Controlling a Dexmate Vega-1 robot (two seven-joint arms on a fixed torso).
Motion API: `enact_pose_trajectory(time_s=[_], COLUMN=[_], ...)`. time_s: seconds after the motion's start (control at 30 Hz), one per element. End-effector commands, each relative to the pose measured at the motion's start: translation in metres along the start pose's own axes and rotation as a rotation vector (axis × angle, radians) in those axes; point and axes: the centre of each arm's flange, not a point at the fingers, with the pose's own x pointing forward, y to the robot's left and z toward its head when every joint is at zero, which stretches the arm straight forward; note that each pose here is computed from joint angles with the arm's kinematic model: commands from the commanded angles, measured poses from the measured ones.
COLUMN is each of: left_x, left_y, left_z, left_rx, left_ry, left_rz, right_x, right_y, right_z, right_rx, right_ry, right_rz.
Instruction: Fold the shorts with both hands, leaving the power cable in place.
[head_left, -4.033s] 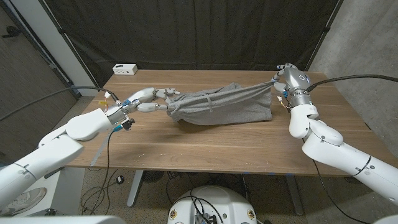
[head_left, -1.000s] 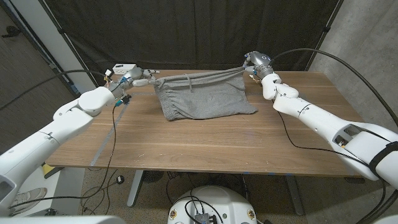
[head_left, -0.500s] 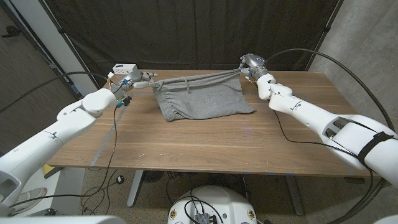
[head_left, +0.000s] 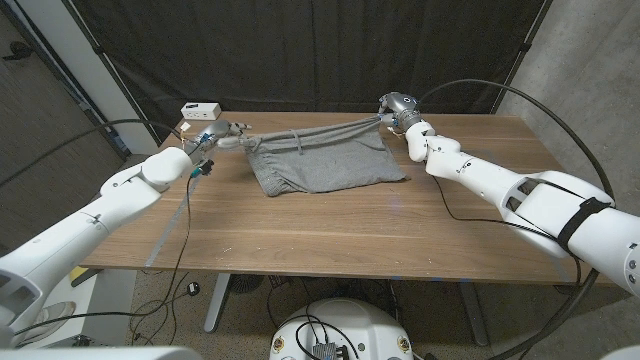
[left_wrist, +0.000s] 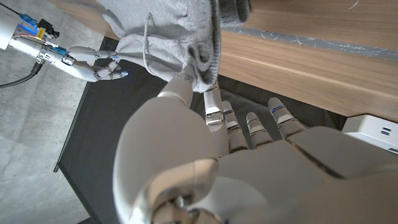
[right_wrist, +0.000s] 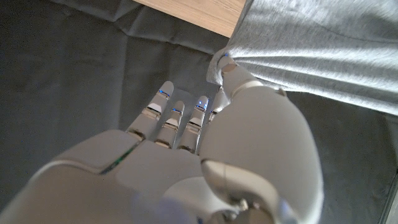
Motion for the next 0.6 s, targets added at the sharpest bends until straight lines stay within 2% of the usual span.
enact_pose_trajectory(time_s=[0.03,0.13,0.23,0.3,0.4,0.6], left_x=[0.003,0.003,0.004,0.004,0.004,-0.001], left_y=[-0.008,-0.009,-0.01,-0.01,-0.009,-0.007], left_z=[-0.006,-0.006,-0.007,-0.008,-0.008,-0.003], left_rx=[0.063,0.082,0.081,0.086,0.088,0.102], left_ry=[0.06,0.075,0.084,0.089,0.093,0.087], left_rz=[0.007,0.013,0.007,0.01,0.021,0.084], right_x=[0.004,0.004,0.005,0.004,0.003,-0.006], right_y=[0.01,0.01,0.01,0.009,0.006,-0.003], right_z=[0.002,0.001,0.0,-0.002,-0.005,-0.008], right_rx=[-0.019,-0.031,-0.044,-0.027,-0.022,-0.002], right_ry=[-0.001,0.008,0.024,0.022,0.034,0.032], right_rz=[0.047,0.068,0.129,0.124,0.157,0.1])
